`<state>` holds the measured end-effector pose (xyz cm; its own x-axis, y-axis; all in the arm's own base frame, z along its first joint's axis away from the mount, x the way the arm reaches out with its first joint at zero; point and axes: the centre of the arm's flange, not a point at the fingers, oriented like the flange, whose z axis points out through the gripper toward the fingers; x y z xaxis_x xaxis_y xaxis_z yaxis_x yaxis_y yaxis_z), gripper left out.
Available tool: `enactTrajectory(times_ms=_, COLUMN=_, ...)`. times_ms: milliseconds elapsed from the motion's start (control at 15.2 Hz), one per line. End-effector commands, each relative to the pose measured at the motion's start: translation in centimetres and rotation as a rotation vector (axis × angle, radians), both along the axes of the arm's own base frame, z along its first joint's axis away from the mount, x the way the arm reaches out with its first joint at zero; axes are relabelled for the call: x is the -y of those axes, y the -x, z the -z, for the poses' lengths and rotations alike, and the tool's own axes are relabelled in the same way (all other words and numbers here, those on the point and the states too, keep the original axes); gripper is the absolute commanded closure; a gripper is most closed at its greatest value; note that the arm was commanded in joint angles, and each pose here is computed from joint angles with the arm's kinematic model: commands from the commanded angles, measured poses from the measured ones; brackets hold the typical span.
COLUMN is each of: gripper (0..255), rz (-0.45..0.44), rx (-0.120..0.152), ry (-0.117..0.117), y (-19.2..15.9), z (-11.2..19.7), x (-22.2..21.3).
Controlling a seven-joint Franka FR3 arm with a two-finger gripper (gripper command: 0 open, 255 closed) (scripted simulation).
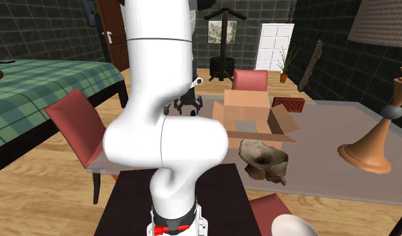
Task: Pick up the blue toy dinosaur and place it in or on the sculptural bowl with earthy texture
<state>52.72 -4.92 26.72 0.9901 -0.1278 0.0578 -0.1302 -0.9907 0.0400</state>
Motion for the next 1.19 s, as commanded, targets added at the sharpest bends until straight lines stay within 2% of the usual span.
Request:
enactTrajectory(times_ms=0, gripper=0, rz=0.025, rx=0.003, ry=-0.003, y=-1.4, z=2.1, x=0.7)
enactTrajectory(times_ms=132, gripper=0, rz=0.043, rx=0.005, ry=-0.006, y=-2.5, z=3.7, x=1.2)
enactTrajectory(times_ms=594, gripper=0, rz=0.043, rx=0.005, ry=-0.006, y=-2.7, z=7.4, x=1.4)
enactTrajectory(times_ms=1122, gripper=0, rz=0.043, rx=0.005, ry=-0.006, y=-2.7, z=7.7, x=1.4)
